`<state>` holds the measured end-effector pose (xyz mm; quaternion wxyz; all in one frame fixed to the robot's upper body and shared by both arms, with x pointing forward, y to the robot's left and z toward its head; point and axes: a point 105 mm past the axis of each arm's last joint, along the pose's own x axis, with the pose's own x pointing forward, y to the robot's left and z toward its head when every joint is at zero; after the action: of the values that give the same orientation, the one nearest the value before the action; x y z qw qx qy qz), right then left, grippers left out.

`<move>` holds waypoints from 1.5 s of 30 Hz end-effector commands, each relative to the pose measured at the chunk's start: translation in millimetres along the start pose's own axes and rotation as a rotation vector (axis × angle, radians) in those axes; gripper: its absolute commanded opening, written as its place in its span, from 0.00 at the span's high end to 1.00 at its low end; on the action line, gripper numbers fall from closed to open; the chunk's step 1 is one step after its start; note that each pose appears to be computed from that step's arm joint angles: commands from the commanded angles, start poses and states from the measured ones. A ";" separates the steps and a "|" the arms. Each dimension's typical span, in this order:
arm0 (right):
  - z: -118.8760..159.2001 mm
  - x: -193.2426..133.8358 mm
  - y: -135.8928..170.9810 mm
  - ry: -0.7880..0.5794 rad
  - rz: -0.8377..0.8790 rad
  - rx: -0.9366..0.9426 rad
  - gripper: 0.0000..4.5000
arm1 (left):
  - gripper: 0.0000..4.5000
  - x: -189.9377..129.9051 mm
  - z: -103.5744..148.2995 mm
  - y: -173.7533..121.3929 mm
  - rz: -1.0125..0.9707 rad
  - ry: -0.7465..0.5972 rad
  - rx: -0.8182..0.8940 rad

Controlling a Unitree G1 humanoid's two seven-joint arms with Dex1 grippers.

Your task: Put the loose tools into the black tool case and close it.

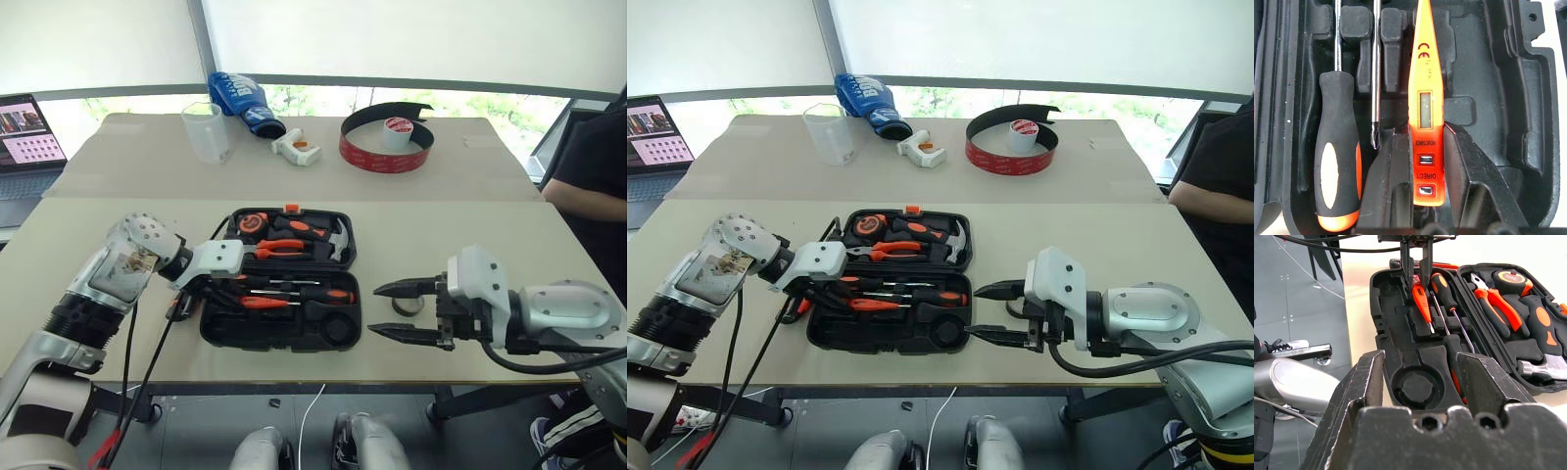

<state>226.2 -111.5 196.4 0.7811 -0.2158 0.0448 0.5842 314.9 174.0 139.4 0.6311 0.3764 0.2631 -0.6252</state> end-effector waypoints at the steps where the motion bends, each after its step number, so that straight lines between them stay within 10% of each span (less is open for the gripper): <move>1: 8.9 -0.2 -0.9 -0.028 -0.010 -0.044 0.27 | 0.91 -9.0 -7.5 -0.8 0.014 0.050 -0.002; 9: 8.2 0.2 1.3 -0.026 0.001 -0.047 0.27 | 0.91 -5.7 -12.4 -1.2 0.024 0.055 -0.013; 16: 7.4 -0.7 2.1 -0.023 0.008 -0.046 0.27 | 0.31 -28.6 11.1 -5.0 0.027 -0.092 -0.039; 23: 5.9 -1.2 2.5 -0.019 0.011 -0.043 0.27 | 0.31 -41.7 15.1 2.0 0.087 -0.156 -0.066; 32: 5.6 -1.7 1.9 -0.014 0.010 -0.043 0.27 | 0.99 -12.6 12.0 9.8 0.099 -0.175 -0.058; 45: 4.2 -1.0 4.1 -0.012 0.006 -0.032 0.27 | 0.99 4.0 -7.4 -1.2 0.100 -0.171 -0.128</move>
<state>224.5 -111.1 193.4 0.7787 -0.2128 0.0474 0.5883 318.7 173.7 135.6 0.7013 0.2946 0.2235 -0.6094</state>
